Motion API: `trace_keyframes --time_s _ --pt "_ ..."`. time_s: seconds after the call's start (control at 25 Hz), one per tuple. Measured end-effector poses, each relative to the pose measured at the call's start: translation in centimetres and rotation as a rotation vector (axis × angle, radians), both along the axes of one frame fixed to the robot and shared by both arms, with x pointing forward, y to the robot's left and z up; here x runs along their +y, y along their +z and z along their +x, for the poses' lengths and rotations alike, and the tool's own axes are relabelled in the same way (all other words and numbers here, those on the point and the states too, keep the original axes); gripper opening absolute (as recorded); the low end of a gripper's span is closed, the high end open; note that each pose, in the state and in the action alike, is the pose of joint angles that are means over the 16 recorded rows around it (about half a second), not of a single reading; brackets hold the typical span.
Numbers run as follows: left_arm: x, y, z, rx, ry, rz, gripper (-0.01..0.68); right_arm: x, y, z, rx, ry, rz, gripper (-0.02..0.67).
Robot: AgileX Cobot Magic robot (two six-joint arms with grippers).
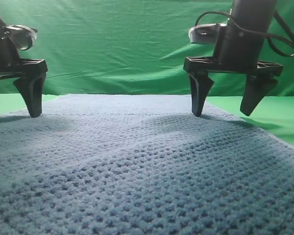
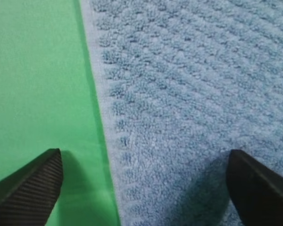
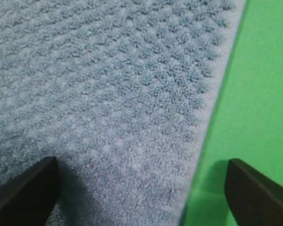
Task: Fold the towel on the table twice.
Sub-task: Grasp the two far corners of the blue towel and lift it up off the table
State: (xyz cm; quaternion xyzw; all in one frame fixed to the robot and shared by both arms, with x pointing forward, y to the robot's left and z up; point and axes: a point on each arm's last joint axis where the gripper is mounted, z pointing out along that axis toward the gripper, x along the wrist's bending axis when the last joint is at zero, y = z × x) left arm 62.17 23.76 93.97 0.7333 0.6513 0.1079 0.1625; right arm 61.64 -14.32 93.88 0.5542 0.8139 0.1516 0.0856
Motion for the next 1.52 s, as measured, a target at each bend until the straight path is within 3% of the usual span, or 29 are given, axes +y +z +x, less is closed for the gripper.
trace_keyframes --time_s 0.4,0.56,1.2,1.36,1.52 --pt "-0.2 -0.4 0.5 -0.014 0.013 -0.017 0.602 0.7 -0.7 0.0 0.014 0.002 0.015 0.620" --pt "-0.3 -0.5 0.5 -0.009 0.028 -0.038 0.553 1.4 -0.8 -0.2 0.010 0.014 0.025 0.581" --pt "-0.7 0.0 1.4 0.092 0.030 -0.075 0.053 2.7 0.2 0.3 -0.007 0.026 0.049 0.095" --pt "-0.9 2.8 2.9 0.058 0.022 -0.091 0.007 2.5 3.4 1.9 -0.077 0.008 0.081 0.040" --pt "-1.2 8.3 5.2 -0.072 0.012 -0.130 0.000 2.2 8.9 4.0 -0.225 -0.006 0.135 0.024"
